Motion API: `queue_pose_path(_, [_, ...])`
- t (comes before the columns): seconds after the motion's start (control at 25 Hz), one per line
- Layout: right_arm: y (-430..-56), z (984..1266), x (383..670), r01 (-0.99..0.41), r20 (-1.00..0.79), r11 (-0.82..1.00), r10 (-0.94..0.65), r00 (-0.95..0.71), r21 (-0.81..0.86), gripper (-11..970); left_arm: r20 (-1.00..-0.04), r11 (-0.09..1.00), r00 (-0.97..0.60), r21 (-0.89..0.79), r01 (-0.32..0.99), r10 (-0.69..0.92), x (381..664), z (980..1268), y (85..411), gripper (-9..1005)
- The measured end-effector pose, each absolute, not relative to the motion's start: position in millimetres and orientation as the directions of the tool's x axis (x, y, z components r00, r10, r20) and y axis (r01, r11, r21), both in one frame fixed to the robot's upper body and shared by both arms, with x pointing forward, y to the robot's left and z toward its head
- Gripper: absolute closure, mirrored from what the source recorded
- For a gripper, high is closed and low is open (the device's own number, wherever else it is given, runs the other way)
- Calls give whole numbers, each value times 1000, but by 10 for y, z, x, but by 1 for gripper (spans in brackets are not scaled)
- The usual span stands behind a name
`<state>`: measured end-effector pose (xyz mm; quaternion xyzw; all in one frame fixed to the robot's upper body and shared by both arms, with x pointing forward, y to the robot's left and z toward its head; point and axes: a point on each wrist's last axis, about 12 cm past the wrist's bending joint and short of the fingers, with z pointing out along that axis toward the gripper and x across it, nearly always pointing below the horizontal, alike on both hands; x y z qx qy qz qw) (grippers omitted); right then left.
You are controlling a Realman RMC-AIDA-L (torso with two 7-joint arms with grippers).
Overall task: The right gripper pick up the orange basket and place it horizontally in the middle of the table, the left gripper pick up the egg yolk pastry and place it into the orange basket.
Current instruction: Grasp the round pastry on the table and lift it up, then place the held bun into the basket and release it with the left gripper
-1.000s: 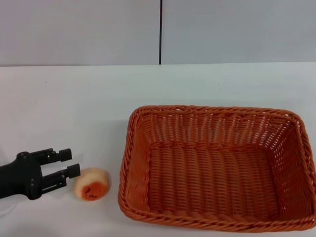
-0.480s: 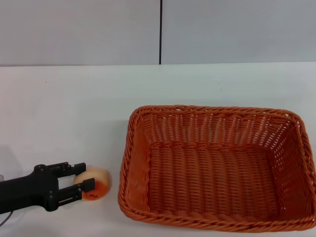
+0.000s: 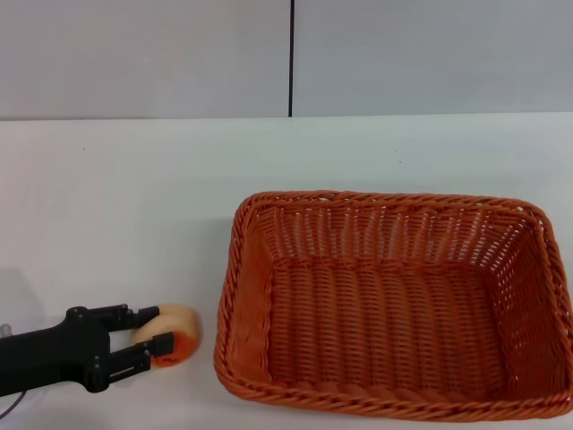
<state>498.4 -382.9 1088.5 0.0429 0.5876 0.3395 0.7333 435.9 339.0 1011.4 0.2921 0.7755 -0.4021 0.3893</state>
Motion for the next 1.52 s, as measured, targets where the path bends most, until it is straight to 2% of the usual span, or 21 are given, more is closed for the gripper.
queue_pose_path(0.2, [-3825,10888,4992,-449,-833,765,548,79,461,431,-834,505,-531,-397,766,149,4364,10109,3387,530])
queue_pose_path(0.4, [-3820,10891,5000,-450,-833,766,547,81,459,431,-833,518,-530,-387,763,158,4384,10088,3376,741])
queue_pose_path(0.64, [-3824,10883,5003,-444,-834,768,546,78,462,431,-836,523,-525,-378,764,162,4399,10083,3367,870])
queue_pose_path(0.84, [-3813,10866,5004,-440,-831,766,551,73,469,431,-855,537,-505,-372,757,119,4439,10140,3399,888])
queue_pose_path(1.24, [-3812,10861,5003,-437,-831,767,551,73,470,431,-929,615,-344,-352,705,-137,4537,10473,3650,941])
queue_pose_path(1.36, [-3810,10853,4996,-436,-831,767,552,72,472,431,-940,595,-259,-342,727,-223,4583,10632,3644,940])
queue_pose_path(1.52, [-3795,10844,4993,-435,-828,764,556,71,476,431,-940,505,-190,-315,804,-283,4705,10836,3450,945])
